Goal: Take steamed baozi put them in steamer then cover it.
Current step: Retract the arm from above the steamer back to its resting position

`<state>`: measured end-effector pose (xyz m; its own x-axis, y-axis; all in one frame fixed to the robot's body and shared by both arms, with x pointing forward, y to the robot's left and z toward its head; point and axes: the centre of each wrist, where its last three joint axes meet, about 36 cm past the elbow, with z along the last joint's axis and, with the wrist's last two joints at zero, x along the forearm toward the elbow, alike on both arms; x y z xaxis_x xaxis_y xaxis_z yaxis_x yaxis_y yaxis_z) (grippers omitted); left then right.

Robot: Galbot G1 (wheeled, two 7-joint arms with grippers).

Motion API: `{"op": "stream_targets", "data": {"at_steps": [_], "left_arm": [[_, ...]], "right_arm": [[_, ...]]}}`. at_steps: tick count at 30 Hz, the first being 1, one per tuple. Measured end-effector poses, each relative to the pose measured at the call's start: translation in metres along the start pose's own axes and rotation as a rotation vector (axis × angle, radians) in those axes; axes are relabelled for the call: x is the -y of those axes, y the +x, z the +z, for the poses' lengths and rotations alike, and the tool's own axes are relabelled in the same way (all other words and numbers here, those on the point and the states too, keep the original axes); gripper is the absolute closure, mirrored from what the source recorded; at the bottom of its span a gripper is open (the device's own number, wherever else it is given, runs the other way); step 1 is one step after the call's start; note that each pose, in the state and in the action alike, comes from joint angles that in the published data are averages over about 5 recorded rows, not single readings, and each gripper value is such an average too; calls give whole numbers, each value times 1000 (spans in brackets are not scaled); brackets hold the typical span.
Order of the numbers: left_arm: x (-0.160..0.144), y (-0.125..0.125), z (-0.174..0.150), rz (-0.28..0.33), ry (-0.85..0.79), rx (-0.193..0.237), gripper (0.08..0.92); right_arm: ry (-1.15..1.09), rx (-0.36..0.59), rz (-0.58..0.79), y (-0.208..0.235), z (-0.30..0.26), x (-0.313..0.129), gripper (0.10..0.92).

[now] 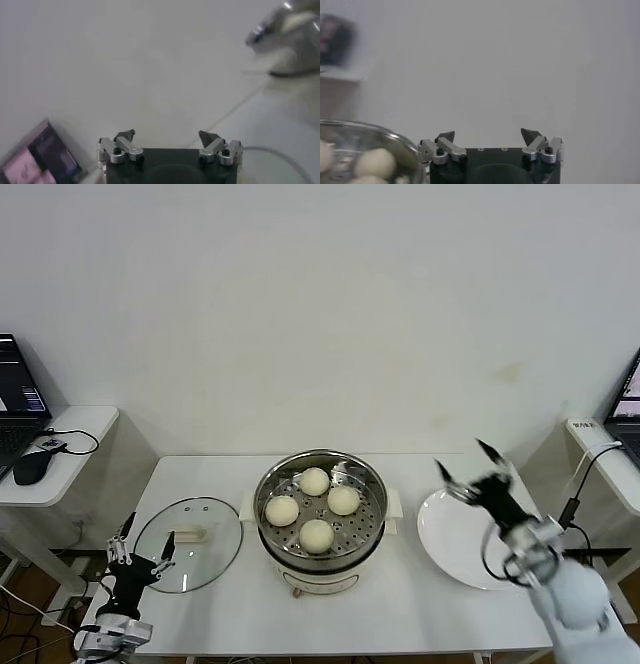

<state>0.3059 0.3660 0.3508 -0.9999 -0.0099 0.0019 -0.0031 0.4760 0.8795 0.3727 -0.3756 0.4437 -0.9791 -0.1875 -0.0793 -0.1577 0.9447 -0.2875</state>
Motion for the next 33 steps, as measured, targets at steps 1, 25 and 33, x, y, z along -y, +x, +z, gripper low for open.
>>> {"op": "stream_targets", "data": {"at_steps": [1, 25, 33], "left_arm": [[1, -1, 5, 7, -60, 9, 177], [21, -64, 61, 194, -613, 102, 177], [31, -85, 58, 216, -631, 114, 177]], "right_arm": [[-1, -10, 34, 12, 5, 3, 200], [11, -115, 298, 128, 35, 5, 199], [13, -144, 303, 139, 40, 3, 200]]}}
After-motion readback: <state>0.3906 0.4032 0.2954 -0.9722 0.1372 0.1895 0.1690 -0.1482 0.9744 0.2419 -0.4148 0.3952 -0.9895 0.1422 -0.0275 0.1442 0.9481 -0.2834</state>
